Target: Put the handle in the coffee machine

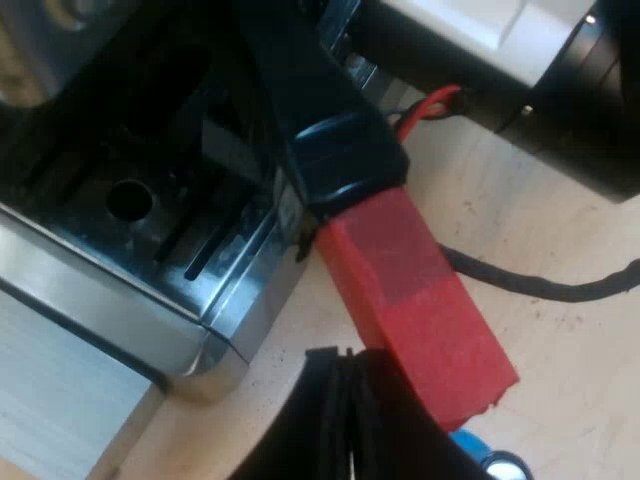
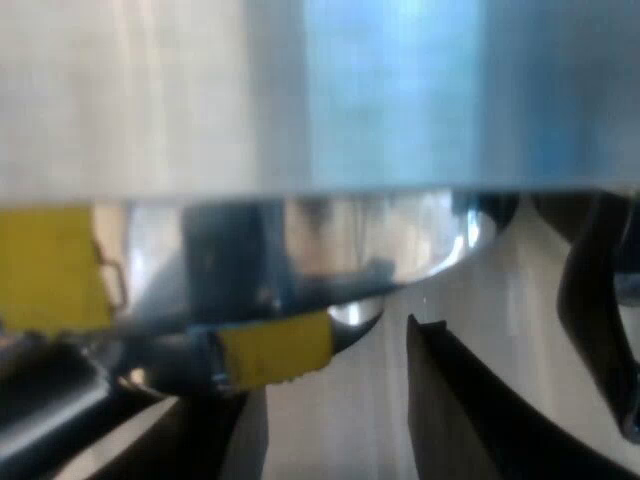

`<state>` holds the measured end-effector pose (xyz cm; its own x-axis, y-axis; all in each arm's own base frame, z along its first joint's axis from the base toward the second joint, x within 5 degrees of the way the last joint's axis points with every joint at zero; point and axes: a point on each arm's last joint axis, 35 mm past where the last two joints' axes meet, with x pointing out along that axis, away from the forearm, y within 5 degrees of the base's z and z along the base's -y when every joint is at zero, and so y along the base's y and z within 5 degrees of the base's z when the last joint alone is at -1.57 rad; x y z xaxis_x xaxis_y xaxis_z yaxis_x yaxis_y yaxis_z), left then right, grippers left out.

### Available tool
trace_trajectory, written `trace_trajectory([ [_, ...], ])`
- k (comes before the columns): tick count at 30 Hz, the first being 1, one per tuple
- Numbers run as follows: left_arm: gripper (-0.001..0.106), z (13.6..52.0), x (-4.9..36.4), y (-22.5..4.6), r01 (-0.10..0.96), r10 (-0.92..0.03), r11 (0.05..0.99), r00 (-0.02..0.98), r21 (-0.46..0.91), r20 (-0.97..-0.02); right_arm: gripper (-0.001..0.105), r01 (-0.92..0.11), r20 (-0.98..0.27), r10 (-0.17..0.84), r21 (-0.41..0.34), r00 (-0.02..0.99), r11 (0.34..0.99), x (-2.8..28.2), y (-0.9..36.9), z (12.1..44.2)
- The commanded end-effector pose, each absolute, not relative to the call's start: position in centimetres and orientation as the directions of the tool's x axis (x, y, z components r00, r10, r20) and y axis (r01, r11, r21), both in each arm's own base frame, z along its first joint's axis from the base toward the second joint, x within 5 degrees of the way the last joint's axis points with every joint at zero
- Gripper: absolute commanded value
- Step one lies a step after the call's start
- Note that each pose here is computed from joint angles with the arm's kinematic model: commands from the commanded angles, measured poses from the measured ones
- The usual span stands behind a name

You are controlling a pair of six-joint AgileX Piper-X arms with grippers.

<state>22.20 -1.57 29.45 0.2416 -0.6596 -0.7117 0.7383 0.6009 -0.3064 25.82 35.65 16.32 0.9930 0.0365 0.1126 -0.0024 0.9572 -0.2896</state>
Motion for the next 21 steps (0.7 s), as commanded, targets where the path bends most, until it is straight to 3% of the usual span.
trace_trajectory([
  [1, 0.0, 30.3, 21.0, -2.3, 0.738, -0.755, 0.529, 0.183, -0.419, -0.63, 0.039, -0.023, 0.239, 0.058, -0.147, 0.969, 0.989, 25.7, 35.5, 22.2],
  [17, 0.0, 28.4, 20.2, -2.4, 0.713, -0.772, 0.515, 0.145, -0.476, -0.618, 0.039, -0.044, 0.183, 0.083, -0.208, 0.98, 0.977, 24.2, 36.7, 21.7],
  [21, 0.0, 28.3, 20.3, -2.4, 0.713, -0.772, 0.516, 0.147, -0.475, -0.618, 0.039, -0.052, 0.126, 0.09, -0.278, 0.988, 0.959, 23.6, 37.0, 21.8],
])
